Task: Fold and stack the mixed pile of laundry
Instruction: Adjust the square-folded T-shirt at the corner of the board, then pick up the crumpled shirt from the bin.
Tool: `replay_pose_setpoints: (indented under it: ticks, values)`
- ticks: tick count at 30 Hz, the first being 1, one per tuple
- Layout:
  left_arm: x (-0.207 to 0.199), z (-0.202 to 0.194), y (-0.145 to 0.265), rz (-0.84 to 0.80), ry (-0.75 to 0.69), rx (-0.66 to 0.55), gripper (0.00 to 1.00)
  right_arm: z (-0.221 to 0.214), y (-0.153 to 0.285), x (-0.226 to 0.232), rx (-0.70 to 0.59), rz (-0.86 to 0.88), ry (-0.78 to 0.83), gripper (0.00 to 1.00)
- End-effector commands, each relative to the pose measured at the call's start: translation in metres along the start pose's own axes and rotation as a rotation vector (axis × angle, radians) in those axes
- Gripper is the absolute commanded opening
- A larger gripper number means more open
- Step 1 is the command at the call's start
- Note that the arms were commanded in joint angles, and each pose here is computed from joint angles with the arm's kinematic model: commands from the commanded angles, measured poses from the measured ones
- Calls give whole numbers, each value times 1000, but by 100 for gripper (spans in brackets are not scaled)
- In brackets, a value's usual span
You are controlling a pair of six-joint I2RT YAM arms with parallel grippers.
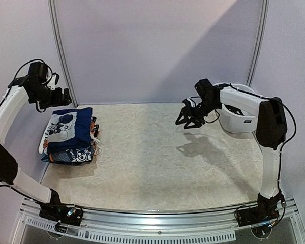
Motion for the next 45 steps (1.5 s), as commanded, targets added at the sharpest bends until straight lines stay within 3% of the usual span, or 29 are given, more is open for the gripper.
replay_pose_setpoints:
  ticks: [1, 2, 4, 5, 11, 16, 31, 45]
  values:
    - [-6, 9, 19, -89, 68, -56, 100, -1, 59, 46, -157, 7, 94, 60]
    - [-7, 11, 20, -99, 77, -69, 99, 0, 68, 51, -187, -3, 111, 67]
    - [-6, 14, 25, -103, 102, -110, 100, 1, 84, 60, -247, -32, 131, 96]
    - [-5, 15, 27, -103, 125, -133, 100, 1, 94, 65, -280, -45, 145, 99]
    - [11, 7, 26, -113, 321, -231, 99, 3, 138, 74, -470, -144, 137, 99]
    - [5, 12, 22, -223, 344, -158, 100, 7, 173, 69, -614, -192, 81, 99]
    - [-76, 24, 53, -366, 112, -145, 100, 32, 245, 14, -771, -158, -164, 99]
    - [-163, 35, 36, -487, -20, -29, 100, 101, 276, -84, -893, -188, -394, 99]
Point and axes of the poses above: each gripper's point midway between its finger pads, its own y axis back along the fingers, its own x axis along the line the jaws close on, z = x × y, the point moved 10 cm from there along y, back along the fingers, and after that the axes turned 9 degrees about -y, right-handed, at the moved point
